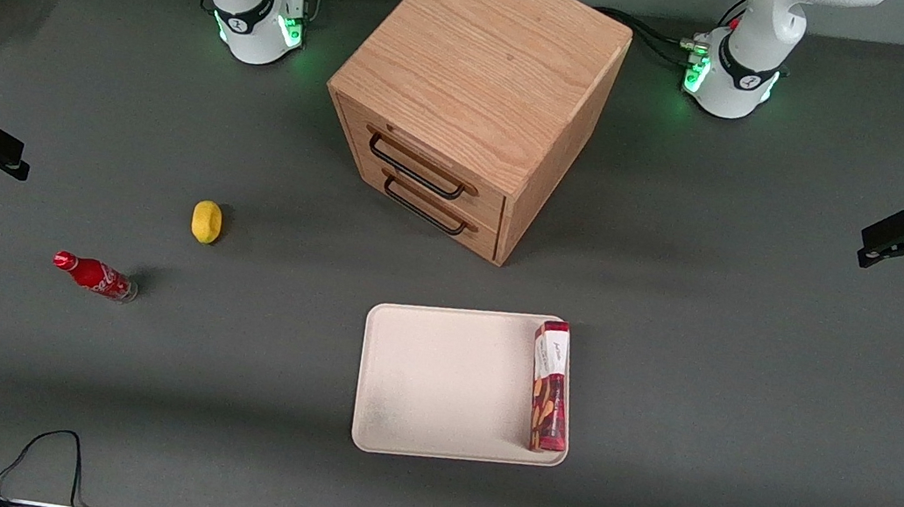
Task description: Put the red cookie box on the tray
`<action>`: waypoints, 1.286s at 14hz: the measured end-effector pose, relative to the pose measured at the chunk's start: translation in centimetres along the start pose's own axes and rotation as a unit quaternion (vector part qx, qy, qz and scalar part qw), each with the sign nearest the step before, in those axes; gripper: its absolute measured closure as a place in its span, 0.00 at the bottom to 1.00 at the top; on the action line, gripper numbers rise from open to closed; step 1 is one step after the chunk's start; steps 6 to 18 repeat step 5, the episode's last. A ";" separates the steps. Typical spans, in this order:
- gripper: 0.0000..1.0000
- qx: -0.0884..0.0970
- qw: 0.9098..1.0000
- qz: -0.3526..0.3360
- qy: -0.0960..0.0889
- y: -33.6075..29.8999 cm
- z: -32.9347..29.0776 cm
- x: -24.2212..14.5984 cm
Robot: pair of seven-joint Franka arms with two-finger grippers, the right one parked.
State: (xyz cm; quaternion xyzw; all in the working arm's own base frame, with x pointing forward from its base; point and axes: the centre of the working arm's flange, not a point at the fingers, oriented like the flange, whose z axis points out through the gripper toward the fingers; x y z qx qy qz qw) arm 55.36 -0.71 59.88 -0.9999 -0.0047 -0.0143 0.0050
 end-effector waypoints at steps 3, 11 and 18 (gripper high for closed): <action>0.00 0.000 1.000 0.002 -0.001 0.2 0.1 0.0; 0.00 0.000 1.000 0.002 -0.001 0.3 0.1 0.0; 0.00 0.000 1.000 0.002 -0.001 0.3 0.1 0.0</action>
